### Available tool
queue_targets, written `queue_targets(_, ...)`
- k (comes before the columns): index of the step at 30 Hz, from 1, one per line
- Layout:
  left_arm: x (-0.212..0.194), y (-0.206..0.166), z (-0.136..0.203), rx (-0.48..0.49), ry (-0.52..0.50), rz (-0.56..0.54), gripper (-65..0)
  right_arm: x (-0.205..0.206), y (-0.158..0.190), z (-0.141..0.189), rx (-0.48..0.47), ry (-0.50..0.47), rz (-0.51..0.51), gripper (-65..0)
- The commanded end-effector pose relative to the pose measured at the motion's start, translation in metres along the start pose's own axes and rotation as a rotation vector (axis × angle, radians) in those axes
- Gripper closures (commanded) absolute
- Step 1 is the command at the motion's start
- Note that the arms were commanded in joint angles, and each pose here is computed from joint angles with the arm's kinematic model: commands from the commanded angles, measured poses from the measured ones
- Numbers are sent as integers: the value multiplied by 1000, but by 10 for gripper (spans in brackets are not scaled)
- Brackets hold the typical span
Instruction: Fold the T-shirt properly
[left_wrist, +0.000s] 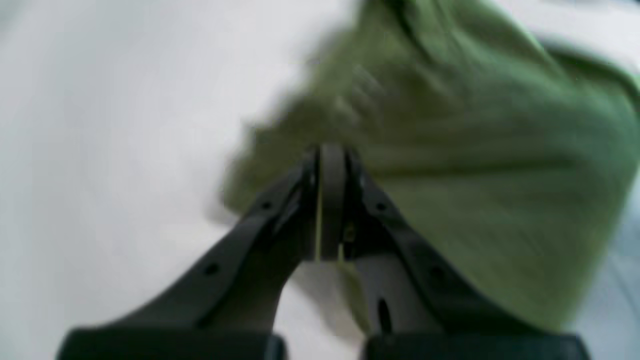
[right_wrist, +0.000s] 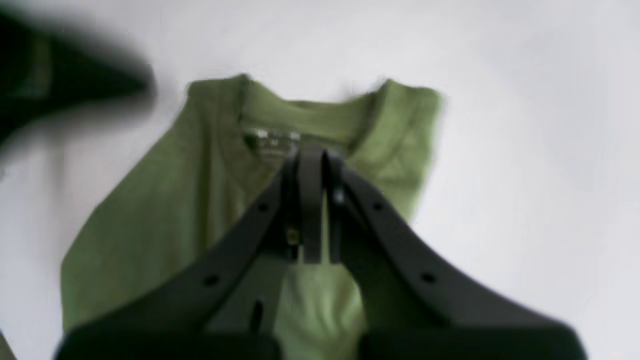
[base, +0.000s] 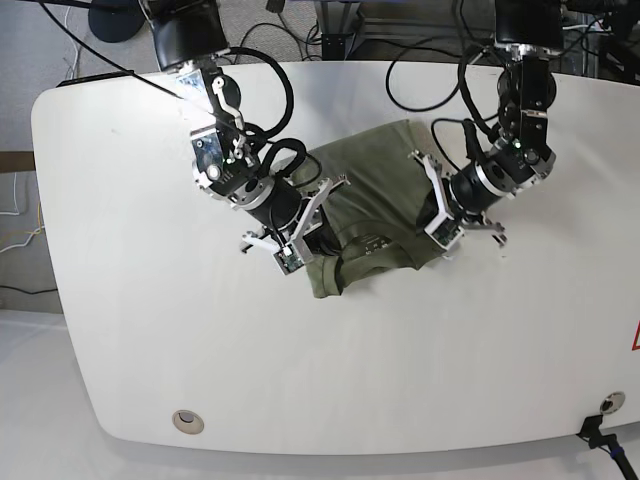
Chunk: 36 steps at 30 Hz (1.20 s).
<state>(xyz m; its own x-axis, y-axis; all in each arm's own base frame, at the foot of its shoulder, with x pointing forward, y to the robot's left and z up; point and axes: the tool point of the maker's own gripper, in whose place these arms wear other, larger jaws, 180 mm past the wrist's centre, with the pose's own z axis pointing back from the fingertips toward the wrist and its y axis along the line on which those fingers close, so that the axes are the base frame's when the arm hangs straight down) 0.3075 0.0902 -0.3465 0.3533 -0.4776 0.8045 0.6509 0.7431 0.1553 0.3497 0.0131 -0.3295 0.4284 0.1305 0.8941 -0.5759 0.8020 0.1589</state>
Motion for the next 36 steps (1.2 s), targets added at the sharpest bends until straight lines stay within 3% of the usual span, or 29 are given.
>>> queue_targets(1,12,2,5,9,-51,-1,0,0,-9,-11,-11,-5,-24,0)
queue_targets(7,-30,-21,-6,-41,40,93,0,-35,-29,-25,-40,6,-89,0)
queue_targets(11,-53,-11,-38,-63,105,181,0,-79,-43,-19,-70,85,-121,0)
queue_targets(14,-62,0,-54,-70,135,223,0,-99,-45,-9,-84,86,-145,0)
queue_targets(19,-36,11,-57,-50,20,213,0,-97,-49,8,-96,69,-108,0)
queue_targets(24,-6,15,-36,-7,-65,146,0,-71,-52,11,-98,12,-62,0)
queue_targets(31,22,66,22,217,-185,121,0,-9,-83,53,-208,-166,-18,0)
queue_targets(36,11,80,61,381,-338,197,0,-24,-94,89,-363,-148,31,0)
